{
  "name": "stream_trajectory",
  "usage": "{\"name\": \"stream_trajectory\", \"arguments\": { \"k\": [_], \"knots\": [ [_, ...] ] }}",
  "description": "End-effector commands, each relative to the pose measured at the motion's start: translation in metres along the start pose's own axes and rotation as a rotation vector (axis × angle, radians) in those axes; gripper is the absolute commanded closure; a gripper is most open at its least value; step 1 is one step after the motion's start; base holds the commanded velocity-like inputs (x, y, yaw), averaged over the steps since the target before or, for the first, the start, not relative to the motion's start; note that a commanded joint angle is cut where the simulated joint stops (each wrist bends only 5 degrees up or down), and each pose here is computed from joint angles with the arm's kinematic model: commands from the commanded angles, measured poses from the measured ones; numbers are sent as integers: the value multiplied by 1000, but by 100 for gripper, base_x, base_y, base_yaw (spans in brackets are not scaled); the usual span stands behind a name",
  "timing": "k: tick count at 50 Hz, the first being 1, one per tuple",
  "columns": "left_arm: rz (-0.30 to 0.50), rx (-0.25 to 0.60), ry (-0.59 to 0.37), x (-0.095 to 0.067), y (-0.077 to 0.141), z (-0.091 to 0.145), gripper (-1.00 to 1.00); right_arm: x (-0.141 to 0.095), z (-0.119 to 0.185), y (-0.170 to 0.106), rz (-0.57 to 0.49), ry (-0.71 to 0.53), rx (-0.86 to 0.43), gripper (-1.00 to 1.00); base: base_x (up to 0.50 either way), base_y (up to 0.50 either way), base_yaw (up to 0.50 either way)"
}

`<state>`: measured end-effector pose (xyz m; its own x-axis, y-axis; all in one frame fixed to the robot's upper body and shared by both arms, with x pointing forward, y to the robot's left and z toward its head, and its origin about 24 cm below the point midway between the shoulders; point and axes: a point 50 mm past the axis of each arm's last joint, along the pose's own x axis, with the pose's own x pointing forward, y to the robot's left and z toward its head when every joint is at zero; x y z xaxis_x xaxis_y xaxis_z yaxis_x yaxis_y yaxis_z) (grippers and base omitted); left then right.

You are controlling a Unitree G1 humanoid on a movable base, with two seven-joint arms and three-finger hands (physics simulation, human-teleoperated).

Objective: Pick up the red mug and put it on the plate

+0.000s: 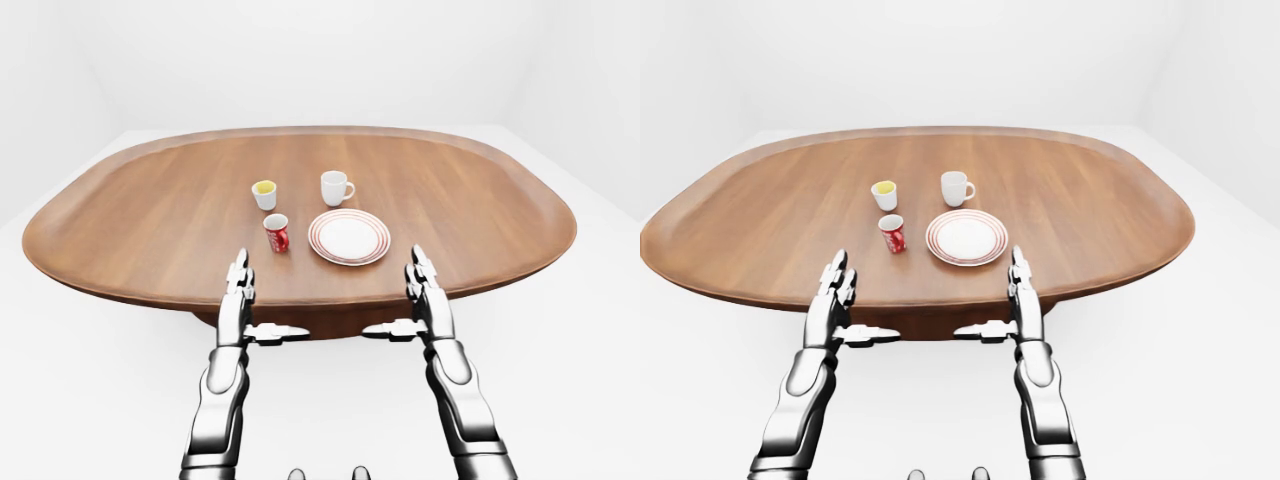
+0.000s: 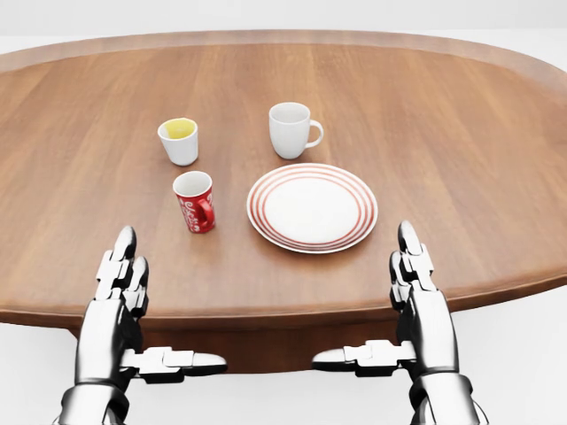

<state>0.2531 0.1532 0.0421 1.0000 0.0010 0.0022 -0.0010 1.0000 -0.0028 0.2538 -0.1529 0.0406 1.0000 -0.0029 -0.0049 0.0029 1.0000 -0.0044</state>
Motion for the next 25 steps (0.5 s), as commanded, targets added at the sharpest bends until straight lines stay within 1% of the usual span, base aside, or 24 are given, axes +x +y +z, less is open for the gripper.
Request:
{"name": "stream_trajectory", "arguments": {
  "k": [1,25],
  "knots": [
    [6,-6,-23,-3,7,6,-100,-1,0,-6,-4,11,-13,-100,0,0,0],
    [14,-9,-35,-5,9,11,-100,0,-3,-8,-11,16,-22,-100,0,0,0]
  ]
}}
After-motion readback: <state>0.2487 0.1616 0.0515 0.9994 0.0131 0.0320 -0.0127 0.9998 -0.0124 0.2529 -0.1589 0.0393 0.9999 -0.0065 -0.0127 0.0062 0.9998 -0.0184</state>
